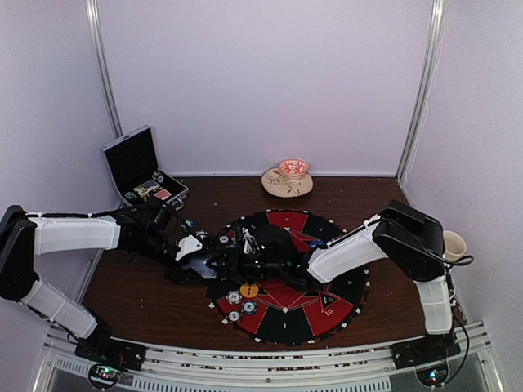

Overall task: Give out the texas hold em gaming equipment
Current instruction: Pick up the poker card from the face-down deck piles.

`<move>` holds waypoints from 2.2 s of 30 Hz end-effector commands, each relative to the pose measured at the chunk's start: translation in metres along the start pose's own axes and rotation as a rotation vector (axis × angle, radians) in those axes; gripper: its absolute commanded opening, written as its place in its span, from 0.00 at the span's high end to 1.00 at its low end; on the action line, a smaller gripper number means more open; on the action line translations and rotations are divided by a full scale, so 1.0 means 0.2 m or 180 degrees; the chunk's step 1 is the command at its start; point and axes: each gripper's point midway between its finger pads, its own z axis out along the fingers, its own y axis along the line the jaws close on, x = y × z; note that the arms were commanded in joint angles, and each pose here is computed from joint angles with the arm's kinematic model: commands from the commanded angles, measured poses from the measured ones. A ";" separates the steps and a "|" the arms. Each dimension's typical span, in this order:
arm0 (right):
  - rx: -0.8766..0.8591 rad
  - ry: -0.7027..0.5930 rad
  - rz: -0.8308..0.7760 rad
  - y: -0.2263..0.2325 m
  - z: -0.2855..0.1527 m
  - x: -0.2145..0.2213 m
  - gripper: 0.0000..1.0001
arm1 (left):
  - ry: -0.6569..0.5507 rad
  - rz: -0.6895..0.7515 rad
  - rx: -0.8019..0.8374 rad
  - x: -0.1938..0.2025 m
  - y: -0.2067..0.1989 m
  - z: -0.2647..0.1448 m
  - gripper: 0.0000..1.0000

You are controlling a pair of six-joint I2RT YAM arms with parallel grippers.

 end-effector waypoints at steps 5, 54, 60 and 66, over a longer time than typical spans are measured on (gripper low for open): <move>0.0048 0.0038 -0.0147 0.07 0.08 -0.01 0.59 | -0.0073 0.0066 0.0036 -0.02 -0.01 0.00 0.48; 0.0894 0.0150 -0.0350 -0.24 -0.08 -0.03 0.76 | -0.0090 0.0059 0.0014 -0.02 0.00 -0.02 0.47; 0.0797 0.0123 -0.0359 -0.19 -0.10 -0.05 0.76 | -0.0084 0.0063 0.0017 -0.02 0.00 -0.01 0.48; 0.0566 0.0149 -0.0345 -0.10 -0.11 -0.04 0.79 | -0.0072 0.0061 0.0018 -0.01 0.00 -0.01 0.48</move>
